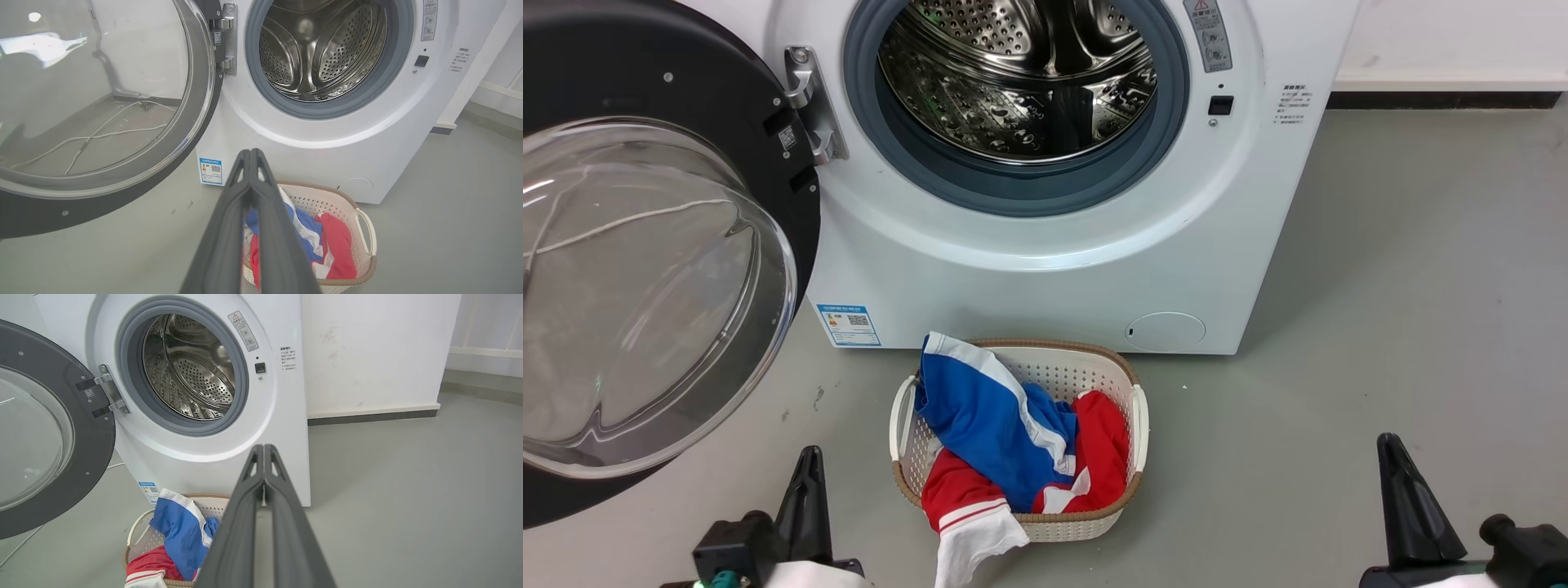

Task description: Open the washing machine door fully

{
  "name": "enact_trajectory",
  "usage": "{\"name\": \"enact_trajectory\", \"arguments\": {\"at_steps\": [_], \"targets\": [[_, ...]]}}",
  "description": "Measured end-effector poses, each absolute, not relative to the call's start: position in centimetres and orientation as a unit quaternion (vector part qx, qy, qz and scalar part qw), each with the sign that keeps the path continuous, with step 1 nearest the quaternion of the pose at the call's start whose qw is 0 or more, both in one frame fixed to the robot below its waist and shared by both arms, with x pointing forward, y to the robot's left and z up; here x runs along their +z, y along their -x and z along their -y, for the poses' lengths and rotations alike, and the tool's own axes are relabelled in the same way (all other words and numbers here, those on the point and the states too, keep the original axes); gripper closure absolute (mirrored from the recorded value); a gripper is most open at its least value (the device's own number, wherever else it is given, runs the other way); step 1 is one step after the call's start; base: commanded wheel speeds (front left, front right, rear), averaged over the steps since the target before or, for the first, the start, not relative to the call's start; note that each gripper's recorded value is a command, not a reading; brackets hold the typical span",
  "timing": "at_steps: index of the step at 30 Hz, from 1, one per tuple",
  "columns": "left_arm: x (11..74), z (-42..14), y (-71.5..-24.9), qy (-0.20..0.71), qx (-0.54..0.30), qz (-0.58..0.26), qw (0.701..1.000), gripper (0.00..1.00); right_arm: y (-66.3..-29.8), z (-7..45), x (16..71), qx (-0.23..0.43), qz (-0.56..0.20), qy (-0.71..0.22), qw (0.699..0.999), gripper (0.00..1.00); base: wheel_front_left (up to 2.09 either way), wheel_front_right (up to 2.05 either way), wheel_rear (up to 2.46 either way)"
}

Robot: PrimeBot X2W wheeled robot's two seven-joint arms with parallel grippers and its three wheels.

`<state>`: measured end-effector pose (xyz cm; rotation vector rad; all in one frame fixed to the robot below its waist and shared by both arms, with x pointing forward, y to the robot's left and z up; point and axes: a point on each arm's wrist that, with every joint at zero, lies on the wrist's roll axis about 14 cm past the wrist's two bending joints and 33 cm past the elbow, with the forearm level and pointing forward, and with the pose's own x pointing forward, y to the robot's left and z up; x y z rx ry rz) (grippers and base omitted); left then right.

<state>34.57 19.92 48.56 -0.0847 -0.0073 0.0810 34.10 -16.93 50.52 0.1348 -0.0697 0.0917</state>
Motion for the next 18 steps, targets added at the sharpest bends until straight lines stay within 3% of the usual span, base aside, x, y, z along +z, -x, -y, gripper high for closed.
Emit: {"name": "enact_trajectory", "arguments": {"at_steps": [18], "targets": [[47.8, -20.7, -35.2, 0.214, 0.063, -0.020, 0.975, 1.00, -35.2, 18.0, 49.9, 0.017, 0.016, -0.234, 0.972, 1.00, 0.00, 0.00, 0.00]]}}
